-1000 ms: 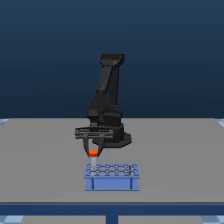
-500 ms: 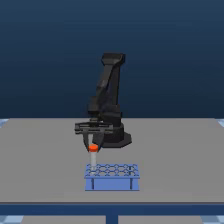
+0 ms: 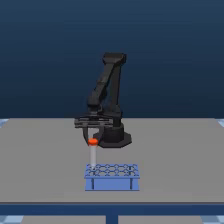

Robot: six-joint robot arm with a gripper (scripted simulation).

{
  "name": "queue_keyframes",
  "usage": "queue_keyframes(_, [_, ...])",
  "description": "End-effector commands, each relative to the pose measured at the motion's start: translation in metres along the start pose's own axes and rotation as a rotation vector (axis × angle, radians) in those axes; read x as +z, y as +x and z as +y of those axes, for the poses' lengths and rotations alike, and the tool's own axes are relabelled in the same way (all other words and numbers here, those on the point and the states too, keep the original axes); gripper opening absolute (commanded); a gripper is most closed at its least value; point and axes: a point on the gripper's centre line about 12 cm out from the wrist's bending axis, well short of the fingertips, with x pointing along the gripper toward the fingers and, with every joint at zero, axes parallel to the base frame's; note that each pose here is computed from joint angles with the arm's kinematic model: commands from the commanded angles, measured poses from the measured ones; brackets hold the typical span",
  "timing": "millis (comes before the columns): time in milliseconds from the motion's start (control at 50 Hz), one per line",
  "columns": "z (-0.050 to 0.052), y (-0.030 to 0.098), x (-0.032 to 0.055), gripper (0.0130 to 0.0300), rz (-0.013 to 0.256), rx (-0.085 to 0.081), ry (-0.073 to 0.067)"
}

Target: Pick up the centrifuge tube on the rack

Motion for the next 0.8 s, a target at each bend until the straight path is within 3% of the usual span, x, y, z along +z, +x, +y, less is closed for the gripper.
queue_keyframes(20, [0.000,-0.003,0.0053,0.0130,0.001,-0.002,0.023])
queue_keyframes(460, [-0.001,-0.015,0.0258,0.0130,0.001,-0.002,0.023])
queue_keyframes(800, [-0.001,-0.021,0.0357,0.0130,0.001,-0.002,0.023])
